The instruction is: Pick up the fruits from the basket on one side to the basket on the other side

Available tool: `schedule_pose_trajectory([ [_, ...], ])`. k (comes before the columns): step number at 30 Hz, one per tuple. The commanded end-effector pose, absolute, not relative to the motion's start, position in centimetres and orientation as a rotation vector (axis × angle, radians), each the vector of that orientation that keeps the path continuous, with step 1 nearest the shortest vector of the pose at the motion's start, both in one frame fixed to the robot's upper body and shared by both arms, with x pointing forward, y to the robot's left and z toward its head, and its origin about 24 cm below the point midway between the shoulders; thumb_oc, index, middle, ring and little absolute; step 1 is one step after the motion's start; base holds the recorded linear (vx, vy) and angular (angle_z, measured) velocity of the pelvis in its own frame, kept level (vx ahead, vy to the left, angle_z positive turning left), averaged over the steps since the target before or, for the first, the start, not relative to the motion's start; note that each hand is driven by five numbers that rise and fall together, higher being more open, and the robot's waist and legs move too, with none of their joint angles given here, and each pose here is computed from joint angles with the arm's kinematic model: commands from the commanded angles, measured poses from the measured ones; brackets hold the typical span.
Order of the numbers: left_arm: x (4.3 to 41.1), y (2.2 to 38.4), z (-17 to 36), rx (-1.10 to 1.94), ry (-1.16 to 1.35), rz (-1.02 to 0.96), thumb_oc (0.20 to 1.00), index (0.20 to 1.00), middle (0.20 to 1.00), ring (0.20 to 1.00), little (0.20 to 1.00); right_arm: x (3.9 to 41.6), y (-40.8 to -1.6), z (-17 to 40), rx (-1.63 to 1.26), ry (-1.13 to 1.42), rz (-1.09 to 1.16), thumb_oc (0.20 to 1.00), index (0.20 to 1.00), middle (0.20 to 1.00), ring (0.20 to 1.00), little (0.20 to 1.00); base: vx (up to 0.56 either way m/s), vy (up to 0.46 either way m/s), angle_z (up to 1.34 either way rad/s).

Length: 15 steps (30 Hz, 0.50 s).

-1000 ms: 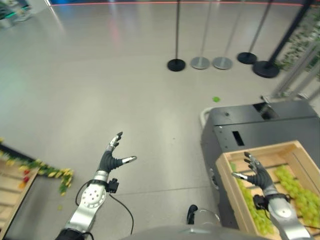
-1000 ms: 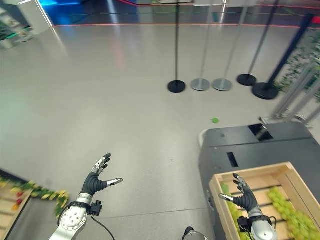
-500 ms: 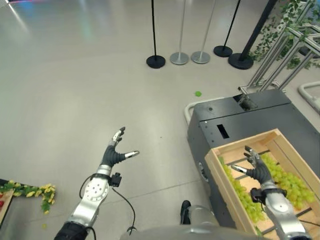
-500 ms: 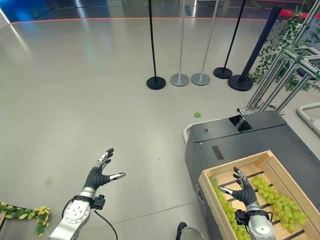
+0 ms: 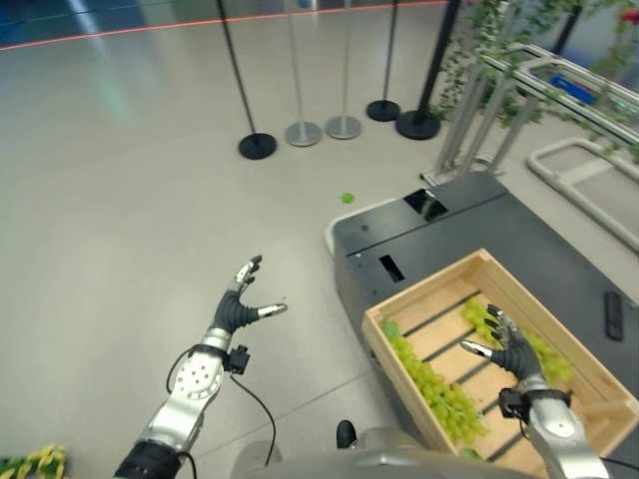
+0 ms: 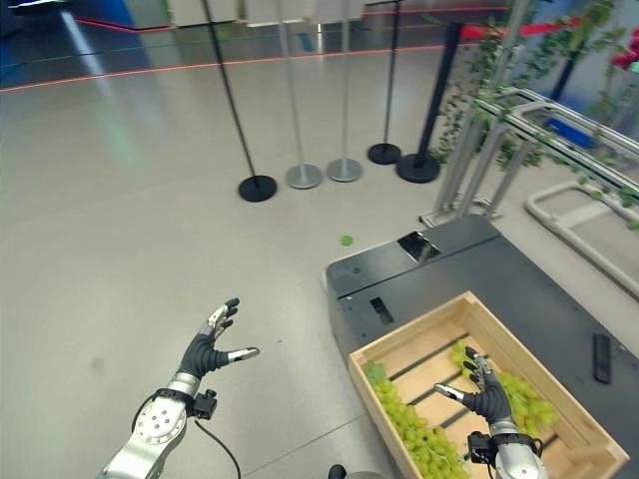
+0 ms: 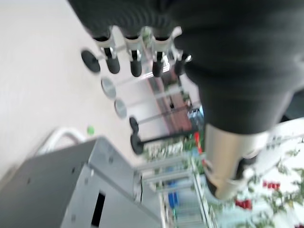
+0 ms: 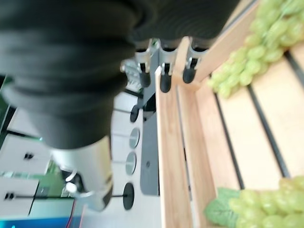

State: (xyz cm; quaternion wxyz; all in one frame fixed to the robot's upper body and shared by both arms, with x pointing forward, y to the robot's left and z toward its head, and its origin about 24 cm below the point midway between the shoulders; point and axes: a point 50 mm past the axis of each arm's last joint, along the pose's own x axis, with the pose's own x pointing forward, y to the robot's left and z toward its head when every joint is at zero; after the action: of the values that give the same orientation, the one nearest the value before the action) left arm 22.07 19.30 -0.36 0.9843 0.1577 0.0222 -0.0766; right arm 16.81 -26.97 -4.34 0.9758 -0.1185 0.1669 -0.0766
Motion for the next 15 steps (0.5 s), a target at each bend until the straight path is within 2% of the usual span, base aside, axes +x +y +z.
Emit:
schedule_pose_trajectory([
  [1, 22.6, 19.9, 1.3, 0.323, -0.034, -0.164, 1.0, 1.0, 1.0, 1.0, 1.0, 19.1, -26.7, -2.0, -0.265, 0.198, -0.105, 1.0, 1.0, 1.0, 1.0, 1.0, 0.19, 0.164, -1.53],
  [4, 22.8, 19.7, 1.6, 0.362, -0.051, -0.204, 1.0, 1.0, 1.0, 1.0, 1.0, 19.4, -26.3, -2.0, -0.293, 0.198, -0.064, 1.0, 1.0, 1.0, 1.0, 1.0, 0.14, 0.203, -2.23],
  [7, 23.3, 19.1, 1.9, 0.356, -0.068, -0.224, 1.0, 1.0, 1.0, 1.0, 1.0, 19.4, -26.5, -2.0, -0.31, 0.209, -0.059, 1.0, 1.0, 1.0, 1.0, 1.0, 0.02, 0.261, -1.42],
  [11, 23.7, 18.5, 2.3, 0.338, -0.093, -0.224, 1.0, 1.0, 1.0, 1.0, 1.0, 20.1, -26.0, -2.0, -0.323, 0.207, -0.043, 1.0, 1.0, 1.0, 1.0, 1.0, -0.12, 0.478, -1.61],
  [15, 24.5, 18.7, 3.1, 0.371, -0.123, -0.216, 1.0, 1.0, 1.0, 1.0, 1.0, 21.5, -24.8, -1.2, -0.314, 0.162, -0.01, 1.0, 1.0, 1.0, 1.0, 1.0, -0.2, 0.305, -1.83],
])
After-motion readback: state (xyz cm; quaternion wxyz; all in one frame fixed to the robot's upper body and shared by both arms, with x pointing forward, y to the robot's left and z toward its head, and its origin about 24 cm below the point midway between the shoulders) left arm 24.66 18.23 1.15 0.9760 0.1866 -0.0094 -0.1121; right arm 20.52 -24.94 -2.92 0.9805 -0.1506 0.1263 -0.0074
